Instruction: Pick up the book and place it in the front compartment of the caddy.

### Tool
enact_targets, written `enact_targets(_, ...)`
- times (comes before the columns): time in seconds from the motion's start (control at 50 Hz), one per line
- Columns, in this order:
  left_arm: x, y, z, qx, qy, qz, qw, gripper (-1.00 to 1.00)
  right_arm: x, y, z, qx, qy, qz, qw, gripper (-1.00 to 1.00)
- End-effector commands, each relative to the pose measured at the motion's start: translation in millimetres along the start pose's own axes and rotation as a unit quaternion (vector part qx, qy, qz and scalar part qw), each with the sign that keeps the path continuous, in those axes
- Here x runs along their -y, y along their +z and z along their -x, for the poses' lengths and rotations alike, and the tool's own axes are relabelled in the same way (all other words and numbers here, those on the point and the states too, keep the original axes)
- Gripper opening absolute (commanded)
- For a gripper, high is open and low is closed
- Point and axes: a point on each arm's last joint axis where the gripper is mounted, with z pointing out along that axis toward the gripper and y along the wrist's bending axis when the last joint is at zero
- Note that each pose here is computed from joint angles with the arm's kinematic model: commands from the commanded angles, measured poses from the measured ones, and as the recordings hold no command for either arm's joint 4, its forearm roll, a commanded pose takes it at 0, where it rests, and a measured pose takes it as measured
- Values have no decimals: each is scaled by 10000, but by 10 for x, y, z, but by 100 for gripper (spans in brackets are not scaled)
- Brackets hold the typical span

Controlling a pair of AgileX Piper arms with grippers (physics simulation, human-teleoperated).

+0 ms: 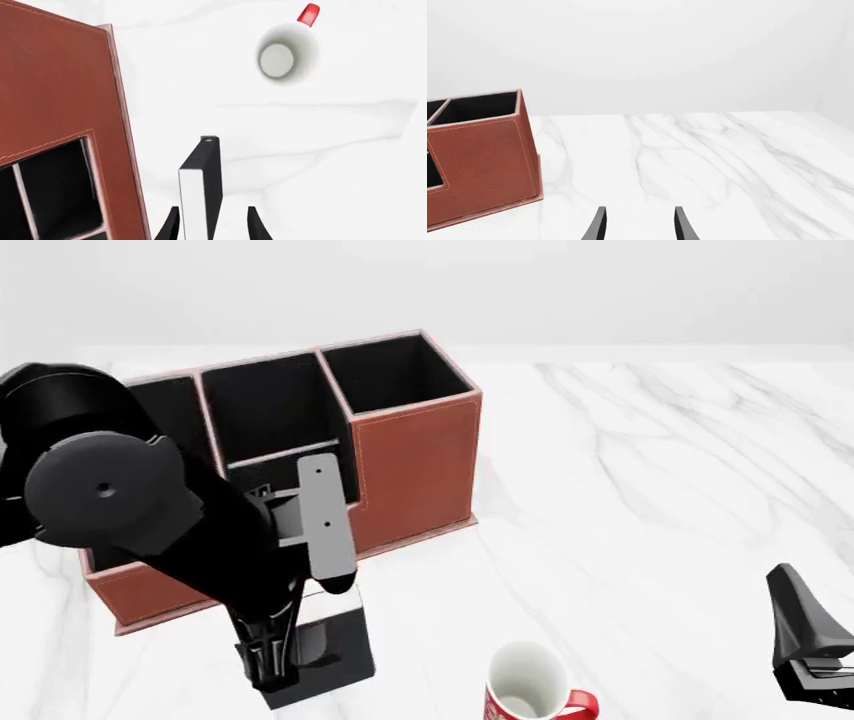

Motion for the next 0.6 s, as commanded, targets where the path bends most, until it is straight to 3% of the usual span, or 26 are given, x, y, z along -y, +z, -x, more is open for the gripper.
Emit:
enact_targets(0.02, 120, -238, -152, 221, 45, 73, 9997, 100, -3, 5, -3, -15, 5, 29, 10000, 100)
enact_targets(0.6, 44, -318, -292, 250, -18, 235, 9994, 100, -3, 5, -3, -15, 5, 29, 10000, 100)
